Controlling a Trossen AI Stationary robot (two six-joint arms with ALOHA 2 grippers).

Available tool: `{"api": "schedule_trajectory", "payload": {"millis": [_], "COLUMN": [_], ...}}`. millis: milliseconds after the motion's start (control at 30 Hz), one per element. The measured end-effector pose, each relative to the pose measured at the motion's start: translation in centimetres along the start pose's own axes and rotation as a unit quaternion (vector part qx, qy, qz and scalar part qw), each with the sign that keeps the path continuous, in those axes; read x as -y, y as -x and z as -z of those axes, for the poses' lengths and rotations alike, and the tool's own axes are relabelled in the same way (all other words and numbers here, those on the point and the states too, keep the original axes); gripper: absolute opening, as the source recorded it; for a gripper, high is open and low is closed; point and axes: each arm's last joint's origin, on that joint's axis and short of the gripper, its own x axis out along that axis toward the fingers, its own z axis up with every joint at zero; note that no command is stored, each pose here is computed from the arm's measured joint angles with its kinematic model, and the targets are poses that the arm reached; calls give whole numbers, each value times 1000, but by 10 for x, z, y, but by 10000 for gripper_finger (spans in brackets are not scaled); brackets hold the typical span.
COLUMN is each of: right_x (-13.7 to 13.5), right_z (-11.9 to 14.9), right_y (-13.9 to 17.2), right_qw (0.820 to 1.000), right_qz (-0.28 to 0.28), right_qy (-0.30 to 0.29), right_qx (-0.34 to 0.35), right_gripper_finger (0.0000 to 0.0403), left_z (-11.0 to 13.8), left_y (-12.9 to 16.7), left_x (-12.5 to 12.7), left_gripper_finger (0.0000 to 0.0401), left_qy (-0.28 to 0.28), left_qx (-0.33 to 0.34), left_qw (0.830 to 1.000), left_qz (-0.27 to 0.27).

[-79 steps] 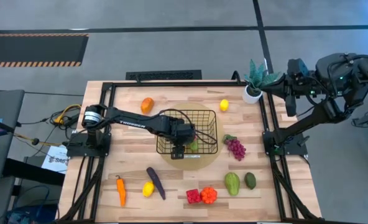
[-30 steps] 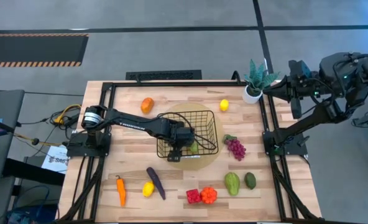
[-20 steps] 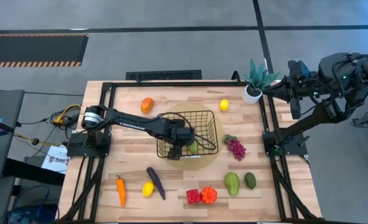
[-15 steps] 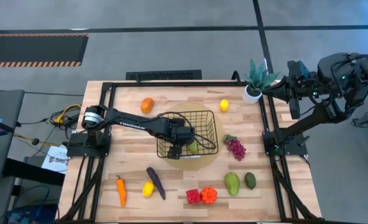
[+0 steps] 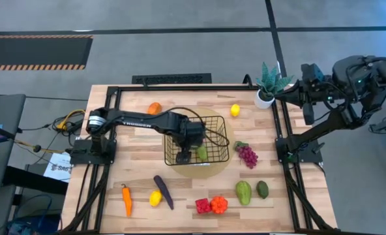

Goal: Build produce basket
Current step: Put the green watermelon into the wire basket

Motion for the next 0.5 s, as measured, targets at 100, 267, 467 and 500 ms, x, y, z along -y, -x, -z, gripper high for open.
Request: {"api": "schedule_trajectory", "payload": {"millis": [100,267,467,500], "right_x": [1,1,0,0], "right_z": [0,0,0,0], "right_y": [1,2,1,1], "right_qw": [1000,1000,1000,1000], "right_qz": [0,-1,0,0], "right_qy": [-1,-2,7,8], "right_qx": [1,2,1,1], "right_gripper_finger": [8,8,8,8], "left_z": [7,13,9,10], "left_y": [-11,-21,-25,-27], "left_x": [0,6,4,2], "left_gripper_finger": [293,293,293,293], "left_qy": [-1,4,-13,-9], "left_qx": [-21,-37,-7,-6], "left_qw": [1000,999,1000,1000], "left_qz": [6,18,26,25]}}
